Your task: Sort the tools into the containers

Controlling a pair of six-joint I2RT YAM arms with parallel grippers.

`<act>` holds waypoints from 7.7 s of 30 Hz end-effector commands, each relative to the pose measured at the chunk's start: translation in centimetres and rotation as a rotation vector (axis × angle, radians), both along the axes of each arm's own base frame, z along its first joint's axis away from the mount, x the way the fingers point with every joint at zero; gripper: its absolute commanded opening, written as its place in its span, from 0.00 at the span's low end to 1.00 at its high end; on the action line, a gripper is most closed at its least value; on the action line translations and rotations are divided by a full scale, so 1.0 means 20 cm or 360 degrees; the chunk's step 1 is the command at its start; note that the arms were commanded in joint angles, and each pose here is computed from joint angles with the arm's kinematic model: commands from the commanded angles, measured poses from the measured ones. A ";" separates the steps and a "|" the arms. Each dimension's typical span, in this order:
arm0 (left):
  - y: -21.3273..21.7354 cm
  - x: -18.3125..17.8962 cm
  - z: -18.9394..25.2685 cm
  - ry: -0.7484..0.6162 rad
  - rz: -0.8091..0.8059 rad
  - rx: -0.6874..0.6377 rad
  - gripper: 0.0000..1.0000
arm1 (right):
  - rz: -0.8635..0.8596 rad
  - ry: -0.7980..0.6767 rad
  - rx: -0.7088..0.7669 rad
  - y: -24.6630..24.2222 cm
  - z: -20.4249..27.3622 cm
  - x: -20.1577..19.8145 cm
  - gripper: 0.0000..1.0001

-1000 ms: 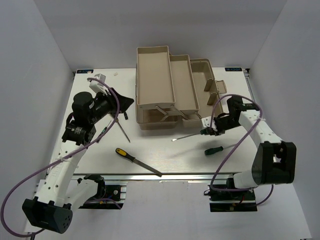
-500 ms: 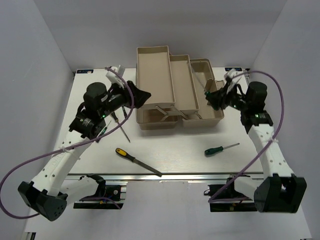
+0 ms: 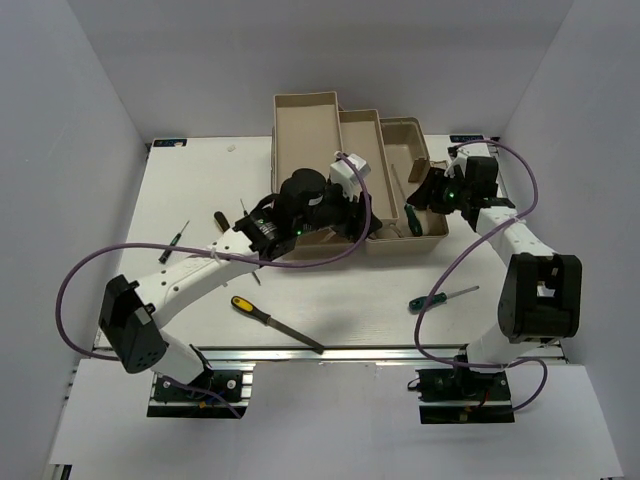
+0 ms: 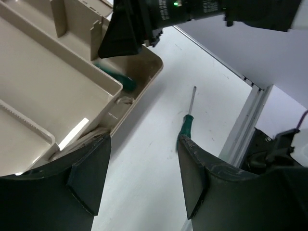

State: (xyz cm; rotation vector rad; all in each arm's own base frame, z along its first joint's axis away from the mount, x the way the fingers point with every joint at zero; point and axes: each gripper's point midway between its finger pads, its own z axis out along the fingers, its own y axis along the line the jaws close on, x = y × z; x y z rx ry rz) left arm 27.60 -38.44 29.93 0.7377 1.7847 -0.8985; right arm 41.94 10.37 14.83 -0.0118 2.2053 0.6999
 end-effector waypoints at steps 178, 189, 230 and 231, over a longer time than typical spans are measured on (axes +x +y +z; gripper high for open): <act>0.77 1.32 0.11 0.0658 0.1031 -0.0293 0.00 | 0.0425 -0.0772 -0.0092 -0.14 0.59 -0.12 0.88; 0.67 1.32 0.00 0.0729 0.0840 -0.0261 0.38 | 0.0496 -0.0774 -0.0060 -0.11 0.58 -0.14 0.89; 2.13 -0.51 0.20 0.0257 0.2400 -0.0362 0.66 | 0.1051 -0.0647 -0.0483 2.43 -0.09 -0.45 0.85; 2.13 -0.51 0.20 0.0267 0.2400 -0.0353 0.66 | 0.1002 -0.0669 -0.0462 2.45 -0.11 -0.42 0.82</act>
